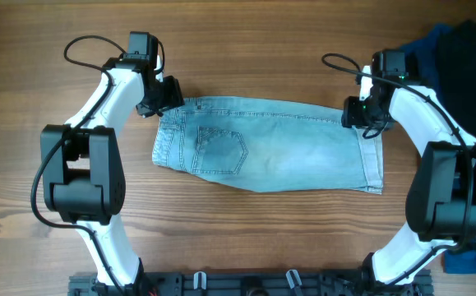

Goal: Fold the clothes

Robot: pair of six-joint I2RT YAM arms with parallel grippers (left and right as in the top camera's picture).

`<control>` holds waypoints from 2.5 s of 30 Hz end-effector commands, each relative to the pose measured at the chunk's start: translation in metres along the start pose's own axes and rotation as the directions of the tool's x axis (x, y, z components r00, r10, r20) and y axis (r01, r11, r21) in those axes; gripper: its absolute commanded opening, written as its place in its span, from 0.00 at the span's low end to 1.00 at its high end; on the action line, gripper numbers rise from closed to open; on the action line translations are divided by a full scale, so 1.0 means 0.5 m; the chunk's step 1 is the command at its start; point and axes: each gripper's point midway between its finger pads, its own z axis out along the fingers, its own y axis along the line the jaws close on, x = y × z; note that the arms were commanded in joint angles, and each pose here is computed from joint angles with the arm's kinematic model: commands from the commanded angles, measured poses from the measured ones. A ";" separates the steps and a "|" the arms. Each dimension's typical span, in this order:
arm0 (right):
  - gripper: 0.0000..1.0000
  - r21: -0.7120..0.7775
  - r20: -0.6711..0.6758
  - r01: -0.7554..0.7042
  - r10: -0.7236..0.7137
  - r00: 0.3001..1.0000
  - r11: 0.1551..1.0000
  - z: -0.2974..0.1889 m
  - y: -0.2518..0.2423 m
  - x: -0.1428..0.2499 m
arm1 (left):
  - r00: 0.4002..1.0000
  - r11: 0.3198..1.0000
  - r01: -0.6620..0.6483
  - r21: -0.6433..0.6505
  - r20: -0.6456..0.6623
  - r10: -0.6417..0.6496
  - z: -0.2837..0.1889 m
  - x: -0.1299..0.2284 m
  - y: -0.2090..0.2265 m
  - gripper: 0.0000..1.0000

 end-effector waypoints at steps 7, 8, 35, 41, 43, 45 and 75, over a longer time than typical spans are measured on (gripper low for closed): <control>0.04 -0.054 0.004 0.020 -0.020 1.000 0.998 -0.019 0.017 0.000 | 1.000 1.000 -0.004 0.022 -0.019 0.004 0.015 0.009 -0.005 0.61; 0.04 -0.054 0.004 0.020 -0.019 1.000 0.998 -0.019 0.017 0.000 | 1.000 1.000 -0.005 0.023 -0.014 0.005 0.014 0.007 -0.006 0.59; 0.04 -0.032 -0.146 -0.161 0.155 0.977 0.986 -0.097 0.020 0.101 | 0.974 0.986 -0.058 0.154 -0.207 0.090 -0.084 0.129 -0.043 0.04; 0.04 -0.036 -0.111 -0.175 0.170 0.979 0.984 -0.021 0.016 0.112 | 0.955 0.990 -0.060 0.131 -0.280 0.095 -0.001 0.188 -0.027 0.04; 0.04 -0.025 -0.111 -0.174 0.170 0.979 0.984 0.013 0.010 0.106 | 0.965 0.994 -0.049 0.095 -0.254 0.071 0.015 0.183 -0.013 0.04; 0.04 -0.024 -0.121 -0.175 0.171 0.978 0.984 0.050 0.008 0.102 | 0.971 0.996 -0.057 0.062 -0.230 0.070 0.030 0.175 0.000 0.04; 0.04 -0.057 0.469 -0.154 0.163 0.868 0.986 0.168 -0.021 -0.198 | 0.915 0.997 -0.076 0.002 0.397 0.069 0.248 -0.125 0.034 0.04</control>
